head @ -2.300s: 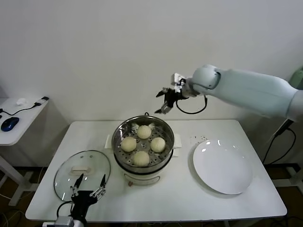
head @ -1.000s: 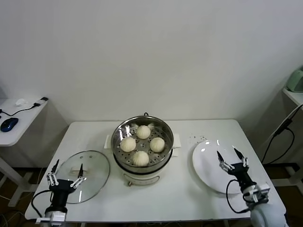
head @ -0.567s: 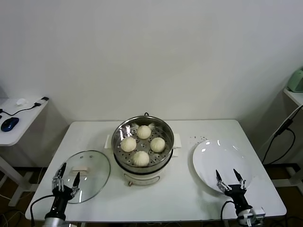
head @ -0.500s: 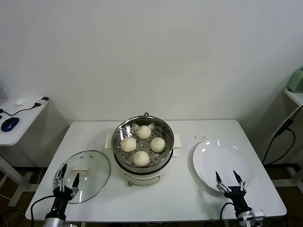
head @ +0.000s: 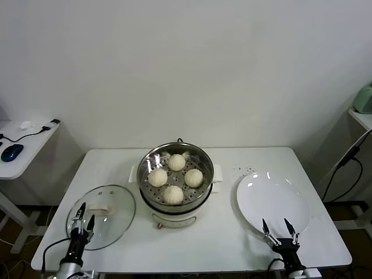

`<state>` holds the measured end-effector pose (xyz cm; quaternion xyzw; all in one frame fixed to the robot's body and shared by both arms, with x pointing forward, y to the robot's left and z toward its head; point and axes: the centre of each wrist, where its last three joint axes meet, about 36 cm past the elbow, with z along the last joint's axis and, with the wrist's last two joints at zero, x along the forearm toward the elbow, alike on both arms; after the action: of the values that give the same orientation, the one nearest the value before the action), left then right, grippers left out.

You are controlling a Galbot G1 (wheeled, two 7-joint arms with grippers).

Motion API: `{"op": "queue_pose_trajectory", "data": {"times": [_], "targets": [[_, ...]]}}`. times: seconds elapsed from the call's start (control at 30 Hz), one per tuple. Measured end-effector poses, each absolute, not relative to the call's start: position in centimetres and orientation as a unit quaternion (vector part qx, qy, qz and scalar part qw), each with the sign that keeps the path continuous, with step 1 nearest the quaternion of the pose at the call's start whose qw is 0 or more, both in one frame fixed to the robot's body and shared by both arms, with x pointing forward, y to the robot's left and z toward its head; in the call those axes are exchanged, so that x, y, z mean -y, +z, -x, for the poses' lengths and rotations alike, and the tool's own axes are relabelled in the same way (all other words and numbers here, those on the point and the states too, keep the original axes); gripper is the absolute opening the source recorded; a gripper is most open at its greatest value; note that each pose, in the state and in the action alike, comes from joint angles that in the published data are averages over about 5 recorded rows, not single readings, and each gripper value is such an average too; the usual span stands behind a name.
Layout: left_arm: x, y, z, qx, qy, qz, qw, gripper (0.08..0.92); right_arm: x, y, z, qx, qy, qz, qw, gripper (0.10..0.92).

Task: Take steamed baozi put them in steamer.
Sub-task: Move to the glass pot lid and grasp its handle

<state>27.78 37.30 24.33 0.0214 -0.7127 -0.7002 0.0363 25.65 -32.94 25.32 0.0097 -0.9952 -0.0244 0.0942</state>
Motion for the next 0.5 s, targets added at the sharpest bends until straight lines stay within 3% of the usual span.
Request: {"op": "queue_pose_trajectory", "data": {"times": [0.5], "targets": [[-37.4, 23.3, -31.2, 0.699, -0.713, -0.034, 0.042, 0.82, 32.1, 25.3, -24.5, 0.995, -0.03, -0.006, 0.092, 0.823]]}}
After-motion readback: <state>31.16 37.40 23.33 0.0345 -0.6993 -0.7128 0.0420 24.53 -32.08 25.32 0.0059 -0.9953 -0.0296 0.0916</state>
